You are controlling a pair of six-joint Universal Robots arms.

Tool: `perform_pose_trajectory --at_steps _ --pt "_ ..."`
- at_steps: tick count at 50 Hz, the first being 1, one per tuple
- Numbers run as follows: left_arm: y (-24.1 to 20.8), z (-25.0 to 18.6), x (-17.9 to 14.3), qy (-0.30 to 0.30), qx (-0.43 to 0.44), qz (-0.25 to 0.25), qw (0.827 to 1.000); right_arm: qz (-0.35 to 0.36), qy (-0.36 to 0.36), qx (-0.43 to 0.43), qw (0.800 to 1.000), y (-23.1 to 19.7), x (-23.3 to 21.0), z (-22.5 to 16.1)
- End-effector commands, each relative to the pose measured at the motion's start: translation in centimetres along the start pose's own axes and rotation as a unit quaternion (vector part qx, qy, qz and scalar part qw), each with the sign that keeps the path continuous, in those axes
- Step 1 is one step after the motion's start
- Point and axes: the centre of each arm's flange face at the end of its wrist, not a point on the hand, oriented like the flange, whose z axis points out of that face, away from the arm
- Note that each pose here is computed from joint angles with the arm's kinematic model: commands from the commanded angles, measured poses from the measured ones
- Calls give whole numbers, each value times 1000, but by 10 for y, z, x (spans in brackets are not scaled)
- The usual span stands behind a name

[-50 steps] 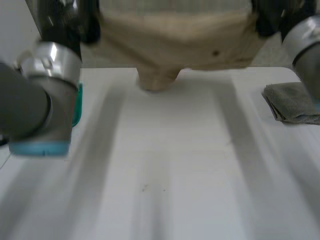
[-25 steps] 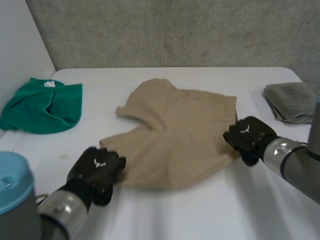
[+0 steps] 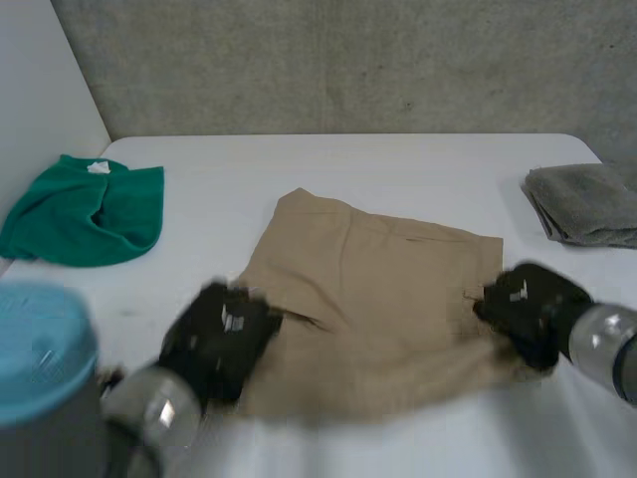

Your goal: Fold the laundry.

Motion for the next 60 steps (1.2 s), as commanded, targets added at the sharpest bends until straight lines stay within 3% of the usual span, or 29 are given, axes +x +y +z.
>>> perform_pose_trajectory --at_steps 1,9,15,24,31,35,38,42,47,60 --pt "-18 114 -38 -113 111 -1 987 40 58 28 997 -2 25 58" --pt "-20 208 -57 -171 170 26 970 26 176 39 983 -5 62 116" --pt "-21 265 -68 -188 227 36 955 19 212 67 975 -11 74 157" --pt "-12 305 -66 -199 269 42 941 16 250 95 963 -16 82 205" --pt "-21 290 -61 -189 271 37 943 48 277 89 956 -20 91 196" --pt "-33 264 -64 -183 274 22 944 104 287 106 946 -30 104 161" --pt "-40 239 -63 -171 271 6 947 138 268 117 946 -39 101 128" --pt "-38 209 -60 -154 254 -19 955 172 196 89 961 -30 75 103" --pt "-22 183 -50 -130 222 -46 965 240 109 31 964 6 47 98" --pt "-8 152 -43 -113 196 -65 972 251 104 20 962 40 30 127"
